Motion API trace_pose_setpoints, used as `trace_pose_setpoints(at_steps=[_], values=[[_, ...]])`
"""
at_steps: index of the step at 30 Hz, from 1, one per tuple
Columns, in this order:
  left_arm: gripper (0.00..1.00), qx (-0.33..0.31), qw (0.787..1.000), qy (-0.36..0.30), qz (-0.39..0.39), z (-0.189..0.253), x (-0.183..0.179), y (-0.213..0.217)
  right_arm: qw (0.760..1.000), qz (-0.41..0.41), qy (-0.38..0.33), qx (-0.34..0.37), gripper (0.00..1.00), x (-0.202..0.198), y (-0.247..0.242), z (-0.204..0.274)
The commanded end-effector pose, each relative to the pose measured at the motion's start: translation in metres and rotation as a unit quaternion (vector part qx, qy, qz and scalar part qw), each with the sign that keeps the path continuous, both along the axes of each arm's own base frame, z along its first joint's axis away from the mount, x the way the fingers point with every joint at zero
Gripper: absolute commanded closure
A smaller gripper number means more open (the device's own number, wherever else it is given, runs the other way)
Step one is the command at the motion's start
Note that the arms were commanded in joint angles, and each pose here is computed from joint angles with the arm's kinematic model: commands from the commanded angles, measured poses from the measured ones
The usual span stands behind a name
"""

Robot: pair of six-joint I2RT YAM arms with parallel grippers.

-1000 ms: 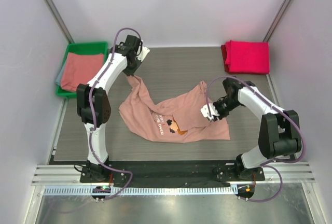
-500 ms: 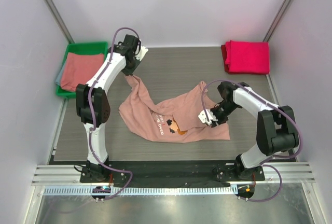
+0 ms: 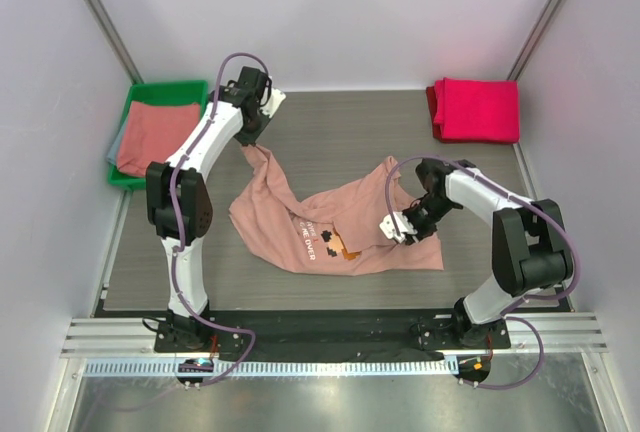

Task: Fold and stack the t-shirts
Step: Flatten the tshirt out

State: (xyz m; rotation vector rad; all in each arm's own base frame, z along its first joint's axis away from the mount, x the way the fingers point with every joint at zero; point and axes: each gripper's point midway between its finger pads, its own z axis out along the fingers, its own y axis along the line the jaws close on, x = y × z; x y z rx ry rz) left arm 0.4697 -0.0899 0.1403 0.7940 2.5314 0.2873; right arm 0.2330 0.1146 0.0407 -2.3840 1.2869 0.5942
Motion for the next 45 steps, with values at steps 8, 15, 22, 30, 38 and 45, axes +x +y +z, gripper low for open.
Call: trace_pose_setpoints(at_steps=[8,15,22,30,38,45], values=[[1.00,-0.020,0.999,-0.040,0.007,0.027,0.010,-0.003,0.994,0.094,-0.059,0.014,0.70,0.010,0.011,-0.004],[1.00,-0.020,0.999,-0.038,0.007,0.025,0.010,-0.004,0.994,0.094,-0.057,0.002,0.71,0.009,0.007,-0.007],[1.00,-0.020,0.999,-0.040,0.006,0.026,0.011,-0.004,0.995,0.083,-0.055,0.004,0.91,0.012,0.008,-0.006],[1.00,-0.029,0.996,-0.081,0.006,0.063,0.016,-0.003,0.972,-0.096,-0.199,0.083,0.99,0.117,0.040,0.092],[1.00,-0.027,0.967,-0.254,0.019,0.204,0.024,0.031,0.785,-0.446,-0.377,0.207,0.99,0.274,0.013,0.320],[1.00,-0.044,0.925,-0.377,0.000,0.310,-0.020,0.042,0.678,-0.532,-0.422,0.281,0.99,0.251,-0.016,0.438]])
